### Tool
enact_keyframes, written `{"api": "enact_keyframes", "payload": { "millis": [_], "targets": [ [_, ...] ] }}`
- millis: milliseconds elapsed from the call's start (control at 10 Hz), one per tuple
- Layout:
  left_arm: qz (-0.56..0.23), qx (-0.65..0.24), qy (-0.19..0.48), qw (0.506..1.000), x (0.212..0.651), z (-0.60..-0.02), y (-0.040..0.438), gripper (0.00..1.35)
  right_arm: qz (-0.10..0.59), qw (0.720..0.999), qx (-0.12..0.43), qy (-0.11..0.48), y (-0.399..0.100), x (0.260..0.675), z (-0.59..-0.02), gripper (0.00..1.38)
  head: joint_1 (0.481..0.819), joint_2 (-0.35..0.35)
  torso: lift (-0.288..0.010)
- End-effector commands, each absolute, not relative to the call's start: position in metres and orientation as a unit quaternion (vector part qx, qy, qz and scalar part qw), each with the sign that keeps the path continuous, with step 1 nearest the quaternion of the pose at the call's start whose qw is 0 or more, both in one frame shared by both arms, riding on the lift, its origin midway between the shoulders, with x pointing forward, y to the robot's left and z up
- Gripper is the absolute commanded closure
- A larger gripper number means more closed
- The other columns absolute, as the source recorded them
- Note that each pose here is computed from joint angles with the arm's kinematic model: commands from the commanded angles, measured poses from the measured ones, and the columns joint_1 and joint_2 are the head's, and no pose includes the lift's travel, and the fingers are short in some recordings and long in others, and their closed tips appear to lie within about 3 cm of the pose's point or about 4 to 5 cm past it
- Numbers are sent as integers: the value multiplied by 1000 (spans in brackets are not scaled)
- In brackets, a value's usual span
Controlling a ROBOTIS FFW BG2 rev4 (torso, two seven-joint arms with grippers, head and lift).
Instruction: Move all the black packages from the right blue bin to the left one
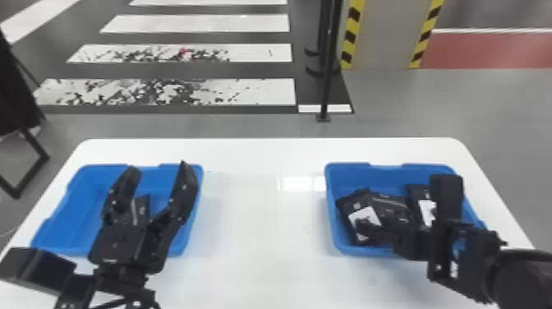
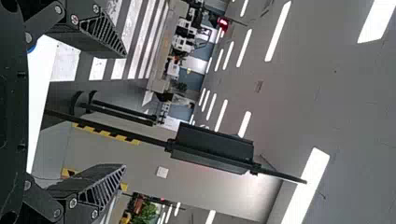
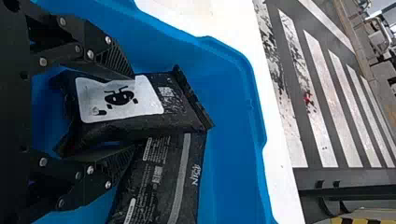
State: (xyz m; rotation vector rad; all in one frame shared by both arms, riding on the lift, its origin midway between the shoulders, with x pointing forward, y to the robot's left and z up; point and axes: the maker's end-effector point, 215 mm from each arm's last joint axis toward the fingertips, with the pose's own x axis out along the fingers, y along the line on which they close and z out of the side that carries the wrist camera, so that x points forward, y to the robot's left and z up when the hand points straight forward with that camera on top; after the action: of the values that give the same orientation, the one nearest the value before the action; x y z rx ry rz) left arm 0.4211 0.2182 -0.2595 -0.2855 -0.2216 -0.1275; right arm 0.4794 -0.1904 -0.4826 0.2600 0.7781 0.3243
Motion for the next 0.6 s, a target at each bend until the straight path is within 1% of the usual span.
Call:
{"api": "enact_keyframes", "payload": {
  "millis": [0, 300, 500],
  "targets": [
    [-63, -142, -109, 982, 421, -260, 218, 217, 158, 906, 130, 371, -189, 480, -481, 1165, 695, 34, -132],
    [-64, -142, -110, 982, 422, -260, 218, 217, 167, 907, 178, 342, -178, 483, -478, 1193, 695, 41, -132],
    [-63, -148, -111, 981, 421, -261, 219, 217, 154, 910, 202, 327, -193, 479, -476, 1194, 695, 47, -132]
  ]
}}
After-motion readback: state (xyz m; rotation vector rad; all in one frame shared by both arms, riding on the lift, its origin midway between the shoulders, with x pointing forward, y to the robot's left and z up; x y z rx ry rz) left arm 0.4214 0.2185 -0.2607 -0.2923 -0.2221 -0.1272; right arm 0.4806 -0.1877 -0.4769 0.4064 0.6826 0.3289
